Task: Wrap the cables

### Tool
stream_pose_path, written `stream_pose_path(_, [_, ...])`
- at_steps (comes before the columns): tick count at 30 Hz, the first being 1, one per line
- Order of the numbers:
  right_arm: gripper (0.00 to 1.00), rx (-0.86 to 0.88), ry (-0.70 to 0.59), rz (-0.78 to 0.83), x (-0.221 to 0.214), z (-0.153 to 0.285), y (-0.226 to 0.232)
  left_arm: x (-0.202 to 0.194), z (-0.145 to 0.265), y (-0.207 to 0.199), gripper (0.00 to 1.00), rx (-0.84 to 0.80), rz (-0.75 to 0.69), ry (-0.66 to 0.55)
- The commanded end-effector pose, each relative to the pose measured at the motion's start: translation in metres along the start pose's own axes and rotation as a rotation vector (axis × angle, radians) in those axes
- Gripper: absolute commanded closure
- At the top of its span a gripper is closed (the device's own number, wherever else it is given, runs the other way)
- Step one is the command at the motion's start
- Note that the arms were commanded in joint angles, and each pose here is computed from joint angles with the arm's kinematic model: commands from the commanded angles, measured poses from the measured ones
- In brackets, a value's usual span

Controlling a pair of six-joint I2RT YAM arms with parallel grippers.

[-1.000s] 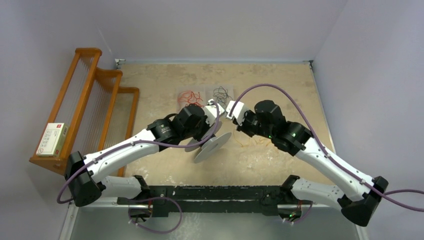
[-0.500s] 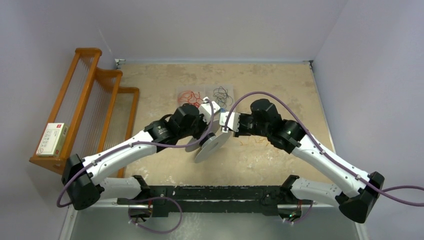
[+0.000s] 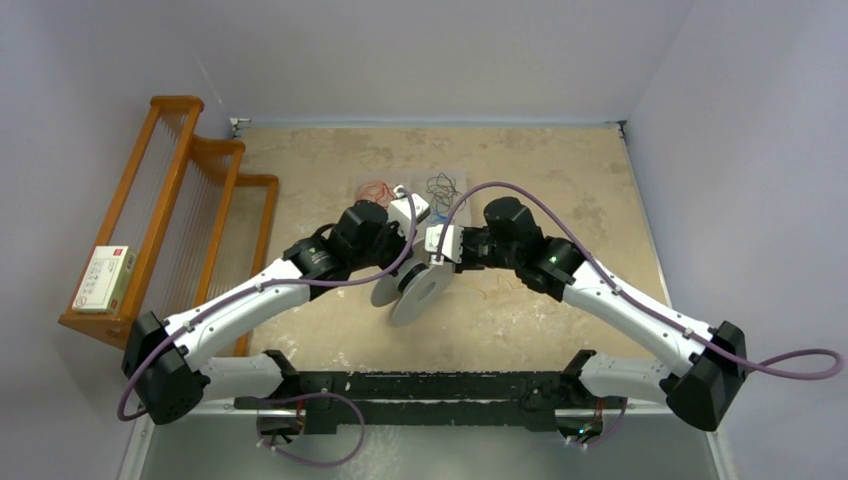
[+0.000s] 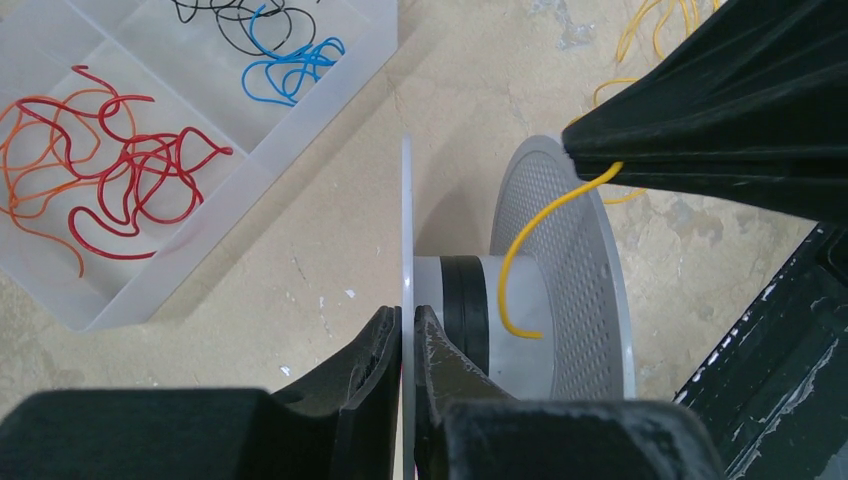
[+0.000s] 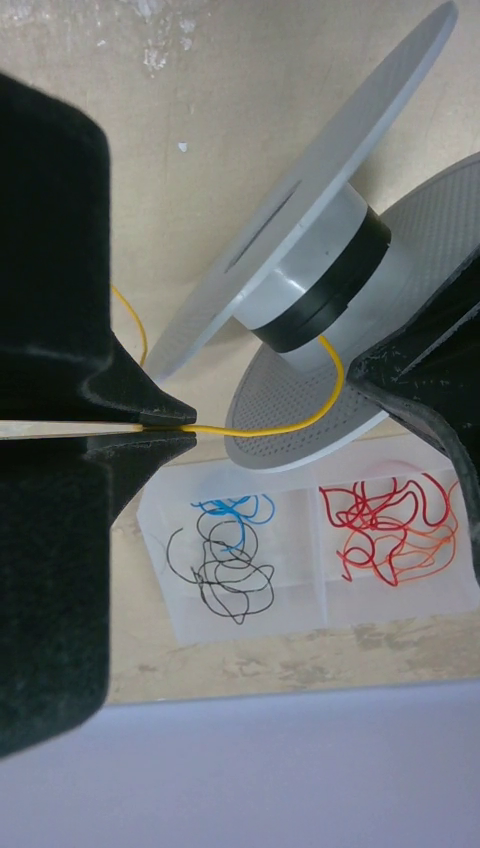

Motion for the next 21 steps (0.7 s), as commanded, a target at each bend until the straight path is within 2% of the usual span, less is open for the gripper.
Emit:
stream_pose_path(1, [1.0, -0.023, -0.037, -0.014, 0.011, -0.009, -0.011, 0.012, 0.003, -0.004, 0.91, -0.036, 0.035, -0.068])
stream_pose_path(9, [1.0, -0.031, -0.019, -0.039, 0.008, -0.017, -0.013, 0.016, 0.009, -0.003, 0.84, -0.037, 0.046, -0.108])
stream_pose_path(21, [1.0, -0.032, -0.014, -0.056, 0.006, -0.028, -0.015, 0.019, 0.013, 0.0, 0.81, -0.029, 0.077, -0.135])
Point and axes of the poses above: each gripper's point midway between its finger pads, its own z axis back along the fingers, its own y axis along the line the jaws close on, x = y × z, the point moved 7 cm from there along z, back along the fingers, and after that the axes turned 4 degrees about z, right-handed, at the moved point
